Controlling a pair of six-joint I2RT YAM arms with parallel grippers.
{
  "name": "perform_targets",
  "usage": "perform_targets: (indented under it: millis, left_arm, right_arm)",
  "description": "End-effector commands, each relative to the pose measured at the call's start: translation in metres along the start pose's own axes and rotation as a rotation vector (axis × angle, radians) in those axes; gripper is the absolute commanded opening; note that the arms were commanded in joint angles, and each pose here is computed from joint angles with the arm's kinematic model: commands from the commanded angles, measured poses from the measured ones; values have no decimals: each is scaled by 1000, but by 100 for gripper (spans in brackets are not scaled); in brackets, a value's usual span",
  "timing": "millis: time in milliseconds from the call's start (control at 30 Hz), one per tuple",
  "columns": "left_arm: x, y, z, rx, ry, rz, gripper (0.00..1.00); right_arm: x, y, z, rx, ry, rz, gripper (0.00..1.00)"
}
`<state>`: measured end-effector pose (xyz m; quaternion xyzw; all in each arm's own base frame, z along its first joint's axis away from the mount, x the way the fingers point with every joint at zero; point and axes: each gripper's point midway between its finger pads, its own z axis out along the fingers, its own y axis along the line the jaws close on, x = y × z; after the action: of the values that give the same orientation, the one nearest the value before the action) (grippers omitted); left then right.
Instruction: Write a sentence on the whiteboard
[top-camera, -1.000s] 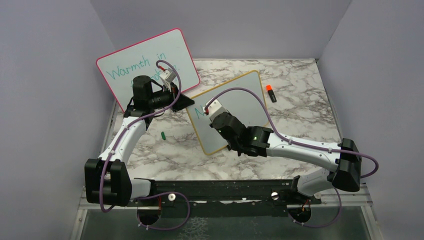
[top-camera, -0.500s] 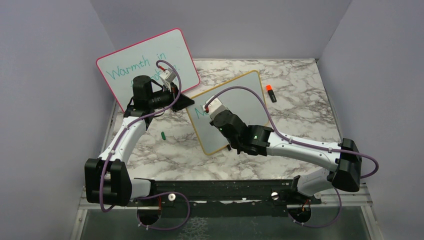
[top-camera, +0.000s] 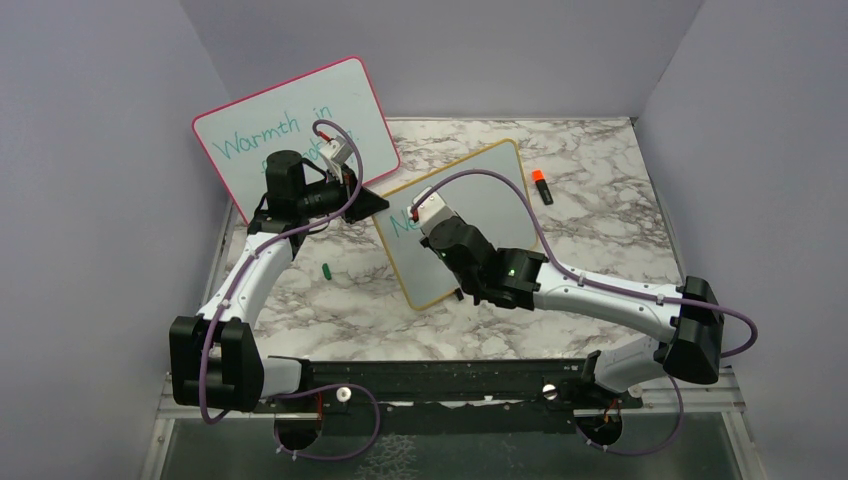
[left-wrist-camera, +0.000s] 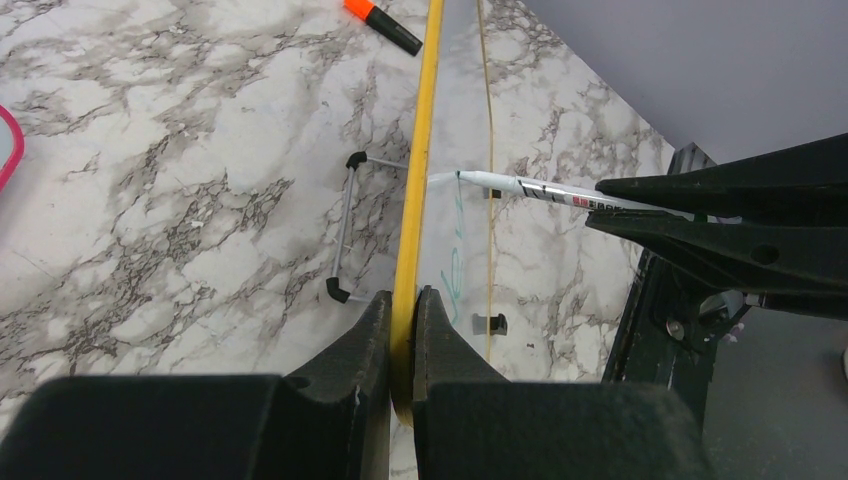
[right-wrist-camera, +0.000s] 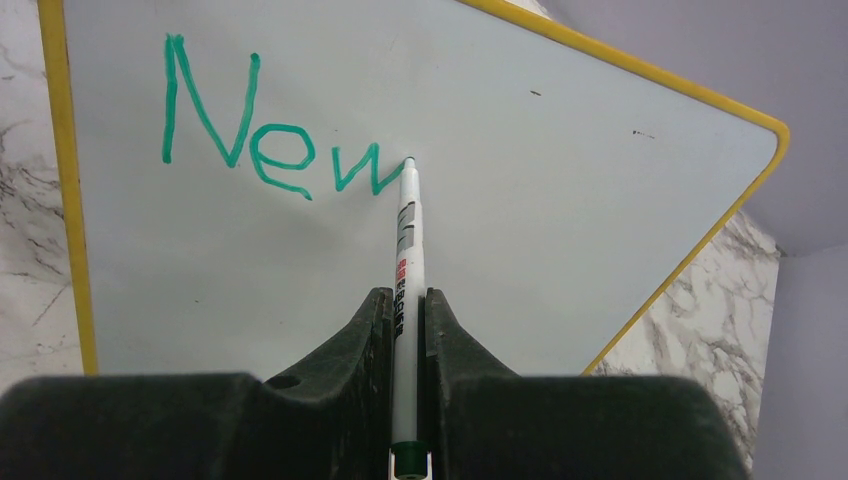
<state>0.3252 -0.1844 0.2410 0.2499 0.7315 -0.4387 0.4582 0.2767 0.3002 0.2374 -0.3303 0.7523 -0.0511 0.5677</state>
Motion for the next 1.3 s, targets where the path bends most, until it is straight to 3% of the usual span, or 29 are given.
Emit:
perform_targets:
  millis: [0, 567, 1267]
  left_arm:
    - [25, 8, 5, -27, 72, -15, 0]
    - [24, 12, 4, -59, 75, -9, 0]
    - [25, 12, 4, -55, 78, -13, 0]
  right_arm:
    - [-19, -7, 3, 19, -44, 48, 0]
    - [-16, -18, -19, -37, -69, 74, 0]
    - [-14, -46, -7, -66, -105, 157, 0]
